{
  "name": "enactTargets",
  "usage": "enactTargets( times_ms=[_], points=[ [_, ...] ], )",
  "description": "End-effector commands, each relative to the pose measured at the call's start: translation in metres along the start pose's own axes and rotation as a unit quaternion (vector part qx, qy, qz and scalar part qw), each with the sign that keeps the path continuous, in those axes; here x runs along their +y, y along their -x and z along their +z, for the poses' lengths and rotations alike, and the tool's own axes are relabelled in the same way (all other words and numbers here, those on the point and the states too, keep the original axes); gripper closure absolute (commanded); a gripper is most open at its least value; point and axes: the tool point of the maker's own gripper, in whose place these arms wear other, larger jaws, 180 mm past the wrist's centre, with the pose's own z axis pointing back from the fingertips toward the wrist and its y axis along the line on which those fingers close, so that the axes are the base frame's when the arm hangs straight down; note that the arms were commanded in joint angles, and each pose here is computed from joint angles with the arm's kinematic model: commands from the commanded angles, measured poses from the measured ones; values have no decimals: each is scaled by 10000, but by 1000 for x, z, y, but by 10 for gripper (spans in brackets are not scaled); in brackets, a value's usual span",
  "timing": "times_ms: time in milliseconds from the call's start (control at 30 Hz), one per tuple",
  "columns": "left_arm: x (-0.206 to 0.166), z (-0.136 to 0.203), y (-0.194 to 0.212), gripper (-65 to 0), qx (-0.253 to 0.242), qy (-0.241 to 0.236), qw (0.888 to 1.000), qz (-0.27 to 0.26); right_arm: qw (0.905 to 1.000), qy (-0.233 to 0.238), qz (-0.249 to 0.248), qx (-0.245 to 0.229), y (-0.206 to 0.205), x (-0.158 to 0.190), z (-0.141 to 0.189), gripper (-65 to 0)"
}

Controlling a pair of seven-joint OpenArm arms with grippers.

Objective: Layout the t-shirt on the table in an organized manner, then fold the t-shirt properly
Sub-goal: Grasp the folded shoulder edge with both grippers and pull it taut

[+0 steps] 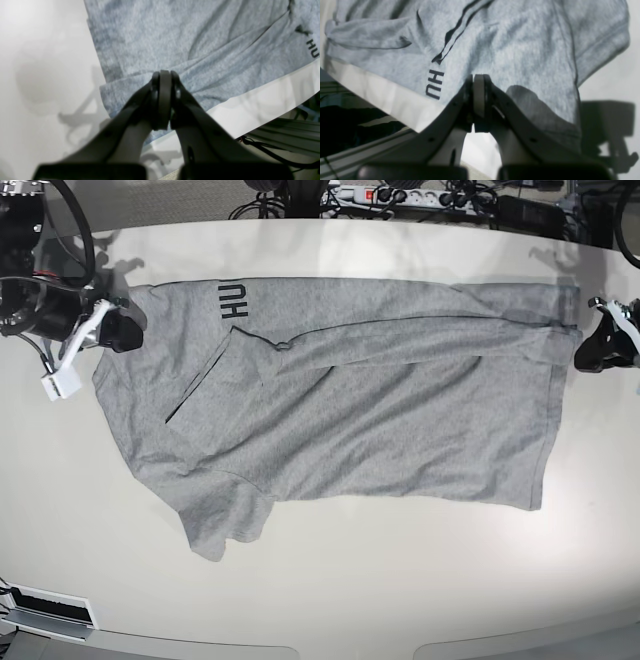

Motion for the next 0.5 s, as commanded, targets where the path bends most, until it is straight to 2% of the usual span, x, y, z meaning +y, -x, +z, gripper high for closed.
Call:
enactTargets(
  times_ms=[0, 67, 167, 300, 400, 467],
  points=[
    [2, 3, -9, 0, -48, -31, 9998, -209, 9996, 61, 174, -196, -15, -1, 2, 0],
    [2, -3, -2, 0, 160, -91, 9990, -418, 9993, 161, 316, -130, -14, 0, -6, 0],
    [-9, -21, 14, 0, 483, -31, 9950, -869, 9951, 347, 919, 117, -11, 6, -26, 0],
    [-27, -43, 42, 0, 964, 95, 9835, -1531, 9770, 630, 1904, 729, 9, 12, -49, 0],
    [-29, -50, 51, 0, 1093, -23, 9795, -1690, 9685, 1383, 1924, 763, 6, -8, -50, 0],
    [-32, -53, 52, 0, 1067, 13, 9781, -1785, 9677, 1441, 1953, 675, 2, -9, -50, 0]
  ],
)
